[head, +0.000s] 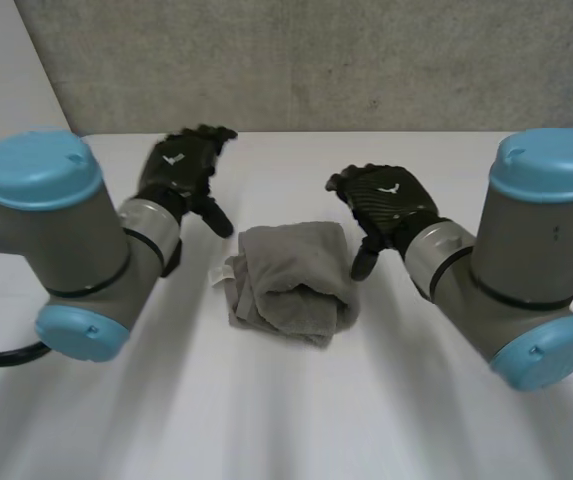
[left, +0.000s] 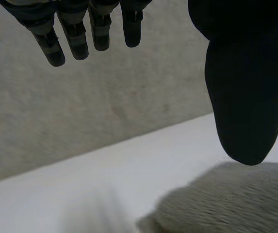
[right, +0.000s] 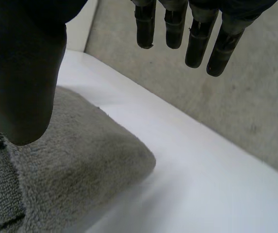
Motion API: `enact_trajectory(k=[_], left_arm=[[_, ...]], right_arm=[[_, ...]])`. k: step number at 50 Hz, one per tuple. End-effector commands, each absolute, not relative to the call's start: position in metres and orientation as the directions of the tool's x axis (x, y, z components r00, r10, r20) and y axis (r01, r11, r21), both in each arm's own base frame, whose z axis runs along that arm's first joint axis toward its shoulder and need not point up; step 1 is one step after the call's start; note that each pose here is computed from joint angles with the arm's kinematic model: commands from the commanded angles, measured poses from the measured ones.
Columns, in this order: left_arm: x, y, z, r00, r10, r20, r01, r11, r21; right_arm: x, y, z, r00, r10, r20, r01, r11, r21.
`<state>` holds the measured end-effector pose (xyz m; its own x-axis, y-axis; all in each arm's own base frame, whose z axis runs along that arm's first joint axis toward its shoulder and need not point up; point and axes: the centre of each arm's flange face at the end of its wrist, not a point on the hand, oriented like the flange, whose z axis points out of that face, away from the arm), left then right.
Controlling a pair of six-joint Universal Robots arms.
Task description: Fold the towel.
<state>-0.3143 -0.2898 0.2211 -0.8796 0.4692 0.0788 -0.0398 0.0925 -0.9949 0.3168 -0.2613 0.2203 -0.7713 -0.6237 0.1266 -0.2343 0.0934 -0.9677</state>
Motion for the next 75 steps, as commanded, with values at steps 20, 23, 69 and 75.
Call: enact_trajectory(k=[20,23,69,75], left_arm=[[-0.347,-0.266,0.121,-0.822,0.568,-0.053,0.216,0.224,-0.95],[-0.344,-0.269,0.125,-0.828,0.555,-0.075,0.226,0.209,-0.951],[-0.263,-0.261,0.337,-0.943,0.333,-0.023,0.009,-0.044,-0.999],[-0.263,-0.259,0.339,-0.942,0.336,-0.022,0.006,-0.05,-0.999]], right_arm=[[0.335,-0.296,0.124,-0.732,-0.677,-0.075,-0.251,0.371,-0.894],[0.335,-0.295,0.135,-0.727,-0.684,-0.055,-0.251,0.34,-0.906],[0.245,-0.291,0.339,-0.944,-0.309,0.113,-0.108,-0.035,-0.994],[0.265,-0.283,0.326,-0.837,-0.479,0.263,-0.249,-0.094,-0.964]])
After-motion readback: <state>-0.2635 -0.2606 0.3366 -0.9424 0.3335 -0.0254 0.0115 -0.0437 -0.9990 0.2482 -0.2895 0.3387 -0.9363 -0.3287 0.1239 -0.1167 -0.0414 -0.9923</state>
